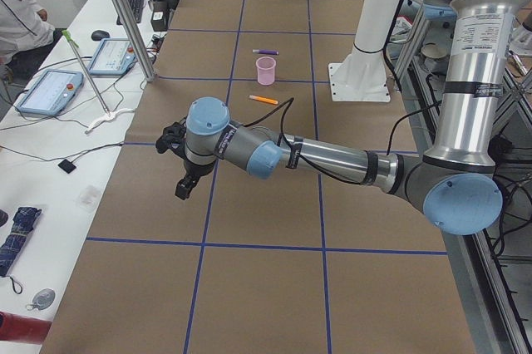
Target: Collect pens into pen holder
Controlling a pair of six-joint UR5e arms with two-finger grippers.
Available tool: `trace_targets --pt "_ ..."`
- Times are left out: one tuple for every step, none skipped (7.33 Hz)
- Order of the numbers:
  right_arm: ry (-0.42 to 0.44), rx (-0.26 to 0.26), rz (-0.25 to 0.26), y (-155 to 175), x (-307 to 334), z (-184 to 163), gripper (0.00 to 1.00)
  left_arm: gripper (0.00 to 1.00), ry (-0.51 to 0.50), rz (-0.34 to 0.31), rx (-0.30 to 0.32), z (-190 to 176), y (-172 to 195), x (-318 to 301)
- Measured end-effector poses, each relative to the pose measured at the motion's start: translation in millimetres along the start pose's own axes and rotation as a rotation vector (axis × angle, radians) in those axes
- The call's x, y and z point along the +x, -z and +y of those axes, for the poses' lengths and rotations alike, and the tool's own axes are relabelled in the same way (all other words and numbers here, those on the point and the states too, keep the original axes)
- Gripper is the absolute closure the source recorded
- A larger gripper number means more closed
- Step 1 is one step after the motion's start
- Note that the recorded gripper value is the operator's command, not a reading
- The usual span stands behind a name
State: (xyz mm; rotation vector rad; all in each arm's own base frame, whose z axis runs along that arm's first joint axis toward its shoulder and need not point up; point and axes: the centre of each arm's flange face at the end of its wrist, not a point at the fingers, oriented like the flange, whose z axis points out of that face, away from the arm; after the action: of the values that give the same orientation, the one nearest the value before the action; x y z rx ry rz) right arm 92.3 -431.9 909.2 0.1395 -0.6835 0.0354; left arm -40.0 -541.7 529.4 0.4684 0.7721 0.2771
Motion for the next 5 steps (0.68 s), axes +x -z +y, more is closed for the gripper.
trace_targets --pt "0.002 0.003 0.000 0.8 -2.0 -2.8 0.50 0.00 0.000 0.000 0.000 0.1 -0.1 0.0" --pt "0.003 0.006 0.000 1.9 -4.1 -6.2 0.50 0.00 0.001 0.001 -0.001 0.2 -0.3 -0.2" --pt "0.003 0.008 -0.002 2.4 -6.1 -9.0 0.50 0.00 0.001 0.001 -0.001 0.2 -0.4 -0.3" --pt "0.002 0.007 -0.004 1.8 -8.0 -10.2 0.50 0.00 0.001 0.001 -0.001 0.2 -0.4 -0.3" --pt "0.006 0.005 -0.007 0.6 -11.0 -11.6 0.50 0.00 0.001 0.001 -0.001 0.3 -0.5 -0.4"
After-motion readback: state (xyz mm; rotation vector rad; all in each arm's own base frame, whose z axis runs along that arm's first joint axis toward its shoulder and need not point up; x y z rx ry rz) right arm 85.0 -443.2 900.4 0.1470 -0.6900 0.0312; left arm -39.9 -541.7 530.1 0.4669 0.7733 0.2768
